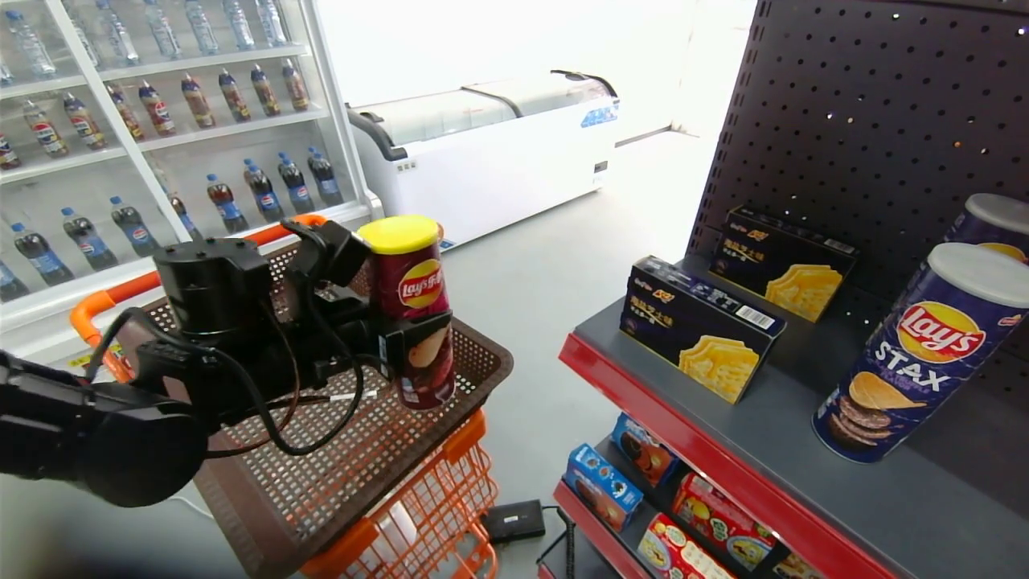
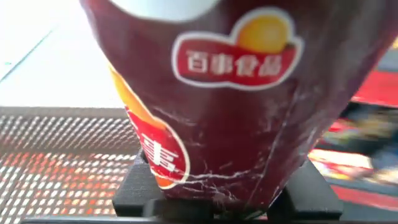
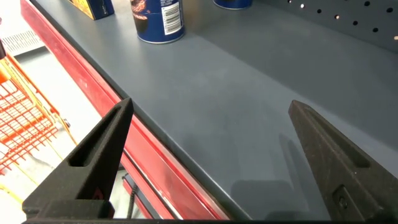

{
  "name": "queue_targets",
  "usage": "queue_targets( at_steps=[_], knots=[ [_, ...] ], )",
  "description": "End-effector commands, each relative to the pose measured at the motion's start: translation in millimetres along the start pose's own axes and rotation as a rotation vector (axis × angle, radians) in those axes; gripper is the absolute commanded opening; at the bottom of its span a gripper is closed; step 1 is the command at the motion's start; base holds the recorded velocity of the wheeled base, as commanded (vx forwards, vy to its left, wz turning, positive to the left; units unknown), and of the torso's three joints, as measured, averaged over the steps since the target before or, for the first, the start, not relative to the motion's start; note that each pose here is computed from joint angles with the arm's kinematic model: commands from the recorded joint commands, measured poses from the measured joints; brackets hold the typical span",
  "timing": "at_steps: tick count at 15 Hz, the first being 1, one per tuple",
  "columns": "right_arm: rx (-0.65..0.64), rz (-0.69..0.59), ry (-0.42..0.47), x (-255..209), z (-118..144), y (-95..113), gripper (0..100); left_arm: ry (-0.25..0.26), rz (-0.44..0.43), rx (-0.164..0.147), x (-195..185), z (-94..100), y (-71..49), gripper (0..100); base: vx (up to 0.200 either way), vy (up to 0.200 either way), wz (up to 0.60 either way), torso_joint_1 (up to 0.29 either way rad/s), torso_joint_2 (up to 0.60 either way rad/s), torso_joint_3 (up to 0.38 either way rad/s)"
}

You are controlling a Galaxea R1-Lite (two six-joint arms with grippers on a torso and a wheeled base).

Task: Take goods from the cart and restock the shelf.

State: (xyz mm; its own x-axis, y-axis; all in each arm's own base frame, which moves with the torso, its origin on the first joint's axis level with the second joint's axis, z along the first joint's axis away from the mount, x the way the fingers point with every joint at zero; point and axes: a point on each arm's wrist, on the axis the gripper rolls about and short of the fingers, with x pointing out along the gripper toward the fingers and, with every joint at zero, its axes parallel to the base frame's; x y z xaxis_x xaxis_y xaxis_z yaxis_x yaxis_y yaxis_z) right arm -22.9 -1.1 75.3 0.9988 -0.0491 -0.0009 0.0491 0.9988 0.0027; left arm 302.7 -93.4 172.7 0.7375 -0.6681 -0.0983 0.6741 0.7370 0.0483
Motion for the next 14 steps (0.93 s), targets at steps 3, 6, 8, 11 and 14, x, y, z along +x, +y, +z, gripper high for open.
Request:
queue_targets(
  at_steps=[3, 6, 8, 11, 14],
  knots=[
    [0.000, 0.000, 0.001, 0.0, 0.0, 0.0, 100, -0.108, -0.108, -0.006, -38.1, 43.5, -27.8, 0, 0.000, 0.000, 0.00, 0.000, 0.00, 0.000],
    [0.000, 0.000, 0.001, 0.0, 0.0, 0.0, 100, -0.141, -0.192, -0.025, -57.8, 68.0, -57.2, 0, 0.000, 0.000, 0.00, 0.000, 0.00, 0.000],
    [0.000, 0.000, 0.001, 0.0, 0.0, 0.0, 100, -0.134, -0.236, -0.026, -66.7, 73.0, -71.1, 0, 0.000, 0.000, 0.00, 0.000, 0.00, 0.000],
    [0.000, 0.000, 0.001, 0.0, 0.0, 0.0, 100, -0.144, -0.253, -0.007, -64.9, 74.3, -76.7, 0, 0.000, 0.000, 0.00, 0.000, 0.00, 0.000],
    [0.000, 0.000, 0.001, 0.0, 0.0, 0.0, 100, -0.142, -0.279, -0.011, -65.6, 73.8, -82.0, 0, 0.000, 0.000, 0.00, 0.000, 0.00, 0.000]
  ],
)
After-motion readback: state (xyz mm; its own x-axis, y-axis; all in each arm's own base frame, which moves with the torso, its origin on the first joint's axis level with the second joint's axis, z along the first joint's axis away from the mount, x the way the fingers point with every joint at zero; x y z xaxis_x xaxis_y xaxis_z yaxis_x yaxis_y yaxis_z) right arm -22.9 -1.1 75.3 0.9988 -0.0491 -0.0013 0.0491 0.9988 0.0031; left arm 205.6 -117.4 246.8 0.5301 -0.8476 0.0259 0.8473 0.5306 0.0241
